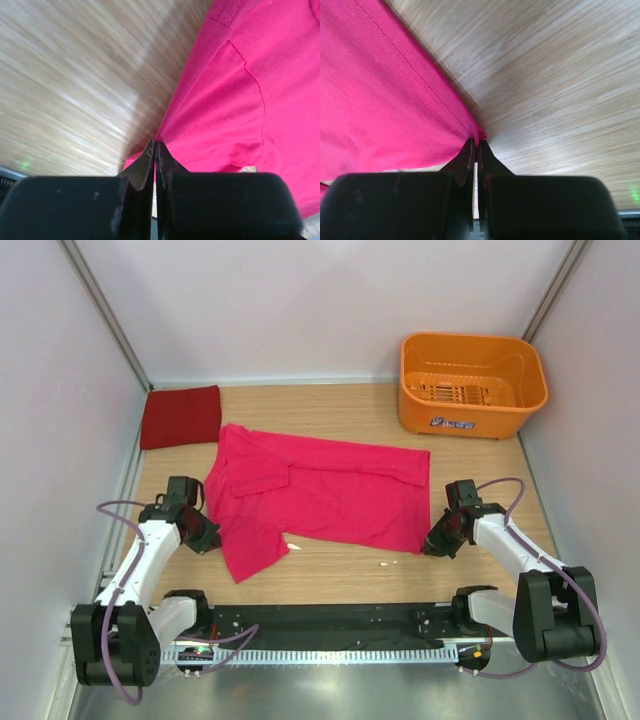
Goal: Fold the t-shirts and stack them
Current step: Fold the tshirt
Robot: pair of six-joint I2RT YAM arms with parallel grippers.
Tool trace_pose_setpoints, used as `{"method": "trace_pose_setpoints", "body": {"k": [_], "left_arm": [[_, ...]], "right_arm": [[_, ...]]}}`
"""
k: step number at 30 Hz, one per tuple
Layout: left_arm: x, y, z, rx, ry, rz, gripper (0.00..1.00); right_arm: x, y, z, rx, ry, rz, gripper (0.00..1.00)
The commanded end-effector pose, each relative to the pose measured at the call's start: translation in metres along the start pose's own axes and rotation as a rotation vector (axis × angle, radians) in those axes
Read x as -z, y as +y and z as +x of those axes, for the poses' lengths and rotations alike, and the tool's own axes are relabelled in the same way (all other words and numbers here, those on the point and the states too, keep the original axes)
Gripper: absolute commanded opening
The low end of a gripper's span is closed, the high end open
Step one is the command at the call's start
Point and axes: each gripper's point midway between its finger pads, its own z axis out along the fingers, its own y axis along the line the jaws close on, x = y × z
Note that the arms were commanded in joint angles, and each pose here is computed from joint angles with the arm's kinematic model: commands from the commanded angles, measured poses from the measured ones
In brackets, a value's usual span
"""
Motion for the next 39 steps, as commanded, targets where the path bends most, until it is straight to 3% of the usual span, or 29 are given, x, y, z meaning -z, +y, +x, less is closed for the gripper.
{"method": "trace_pose_setpoints", "body": {"k": [1, 9, 15, 28, 39], "left_arm": [[0.008, 0.012, 0.000, 0.043, -0.017, -0.044, 0.00], [0.021, -0.025, -0.013, -0.036, -0.004, 0.070, 0.00], [0.041, -0.077, -0.055, -0.091, -0.077, 0.159, 0.00], [0.040, -0.186, -0.117, -0.180, -0.095, 0.262, 0.00], [0.022, -0.226, -0.147, -0.189, -0.099, 0.263, 0.00]], "right_arm": [[0.004, -0.013, 0.010, 0.048, 0.038, 0.059, 0.01], [0.024, 0.017, -0.037, 0.164, -0.077, 0.054, 0.01], [0.037, 0.043, -0.070, 0.223, -0.154, 0.046, 0.01], [0.024, 0.075, -0.113, 0.241, -0.132, 0.004, 0.01], [0.010, 0.098, -0.136, 0.256, -0.105, -0.023, 0.01]]}}
